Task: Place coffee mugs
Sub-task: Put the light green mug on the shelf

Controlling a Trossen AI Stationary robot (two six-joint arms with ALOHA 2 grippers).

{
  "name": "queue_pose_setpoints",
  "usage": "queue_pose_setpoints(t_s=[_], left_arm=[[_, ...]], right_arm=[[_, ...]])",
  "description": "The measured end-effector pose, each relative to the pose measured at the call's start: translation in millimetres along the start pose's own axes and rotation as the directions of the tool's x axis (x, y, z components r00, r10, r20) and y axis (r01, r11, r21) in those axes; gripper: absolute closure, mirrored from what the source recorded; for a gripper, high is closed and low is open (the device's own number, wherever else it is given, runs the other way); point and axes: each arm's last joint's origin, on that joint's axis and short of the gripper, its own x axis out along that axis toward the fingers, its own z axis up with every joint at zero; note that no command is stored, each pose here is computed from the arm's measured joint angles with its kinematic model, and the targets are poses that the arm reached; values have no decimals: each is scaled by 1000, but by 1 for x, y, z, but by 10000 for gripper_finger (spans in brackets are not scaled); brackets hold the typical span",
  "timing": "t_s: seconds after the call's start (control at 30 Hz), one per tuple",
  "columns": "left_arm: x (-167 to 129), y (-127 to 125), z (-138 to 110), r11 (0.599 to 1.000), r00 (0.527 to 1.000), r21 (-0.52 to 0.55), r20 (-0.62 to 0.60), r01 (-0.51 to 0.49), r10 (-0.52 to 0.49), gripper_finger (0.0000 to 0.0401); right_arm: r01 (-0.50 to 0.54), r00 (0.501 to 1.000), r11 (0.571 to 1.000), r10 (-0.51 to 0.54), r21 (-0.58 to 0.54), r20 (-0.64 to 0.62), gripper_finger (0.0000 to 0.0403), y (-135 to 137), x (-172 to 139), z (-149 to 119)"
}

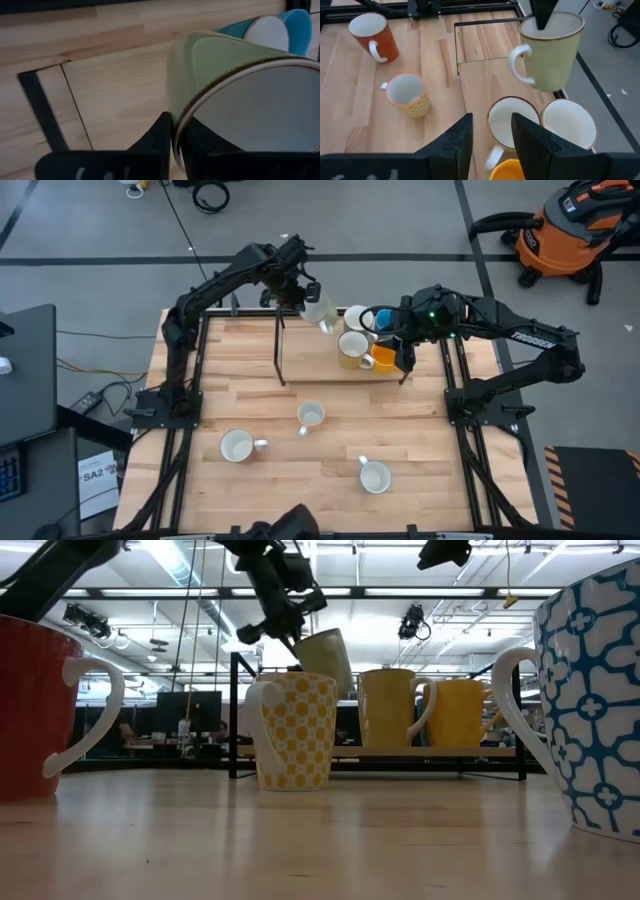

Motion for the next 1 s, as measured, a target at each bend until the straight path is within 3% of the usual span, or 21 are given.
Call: queue_pose_setpoints(t_s=[0.7,1.0], left_arm=[[42,2,6,986,995,-152,-81,-63,51,372],[63,2,6,961,990,-253,-118,-108,80,371]], right_arm=[[-2,1000,1000,2,0,0,262,0,0,0],[-3,1000,1000,3,1,0,262,0,0,0]])
